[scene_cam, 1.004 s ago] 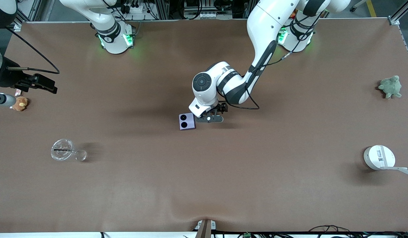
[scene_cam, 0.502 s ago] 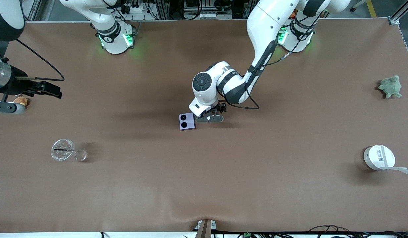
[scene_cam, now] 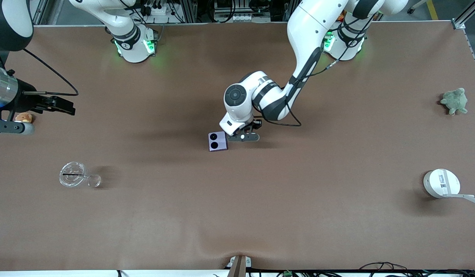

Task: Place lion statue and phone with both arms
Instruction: 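Carry the lion with the left gripper while the right gripper reaches the phone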

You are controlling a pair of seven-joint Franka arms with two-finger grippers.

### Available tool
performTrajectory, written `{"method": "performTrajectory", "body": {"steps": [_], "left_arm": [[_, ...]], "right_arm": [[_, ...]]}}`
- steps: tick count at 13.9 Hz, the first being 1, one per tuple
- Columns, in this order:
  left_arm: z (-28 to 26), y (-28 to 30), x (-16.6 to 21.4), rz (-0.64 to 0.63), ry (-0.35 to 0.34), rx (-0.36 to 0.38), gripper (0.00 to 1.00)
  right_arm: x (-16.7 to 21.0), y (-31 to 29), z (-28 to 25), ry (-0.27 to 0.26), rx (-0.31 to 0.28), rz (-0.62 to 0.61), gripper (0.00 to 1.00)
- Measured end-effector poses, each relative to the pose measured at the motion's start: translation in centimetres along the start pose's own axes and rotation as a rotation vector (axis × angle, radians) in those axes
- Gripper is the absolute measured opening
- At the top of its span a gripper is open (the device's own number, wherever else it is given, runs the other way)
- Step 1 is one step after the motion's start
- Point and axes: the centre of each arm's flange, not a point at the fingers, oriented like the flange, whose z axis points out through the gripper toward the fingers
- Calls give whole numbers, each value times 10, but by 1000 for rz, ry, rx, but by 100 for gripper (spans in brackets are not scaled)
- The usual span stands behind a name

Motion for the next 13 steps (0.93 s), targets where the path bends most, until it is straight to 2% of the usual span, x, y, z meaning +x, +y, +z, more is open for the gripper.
{"method": "performTrajectory", "body": {"steps": [2, 5, 8, 10, 13], "left_arm": [[-29, -21, 26, -50, 25, -29, 36], [-102, -62, 62, -133, 63, -55, 36], [-167, -116, 94, -253, 120, -72, 36], [-183, -171, 123, -349, 137, -57, 36], [-175, -276, 173, -516, 140, -23, 36]], "right_arm": [[1, -17, 3, -4, -6, -27, 100], [-3, -47, 3, -2, -13, -62, 100], [-7, -79, 6, -8, 17, -112, 100], [-7, -103, 11, 0, 20, -147, 100], [4, -147, 31, 22, 35, -131, 100]]}}
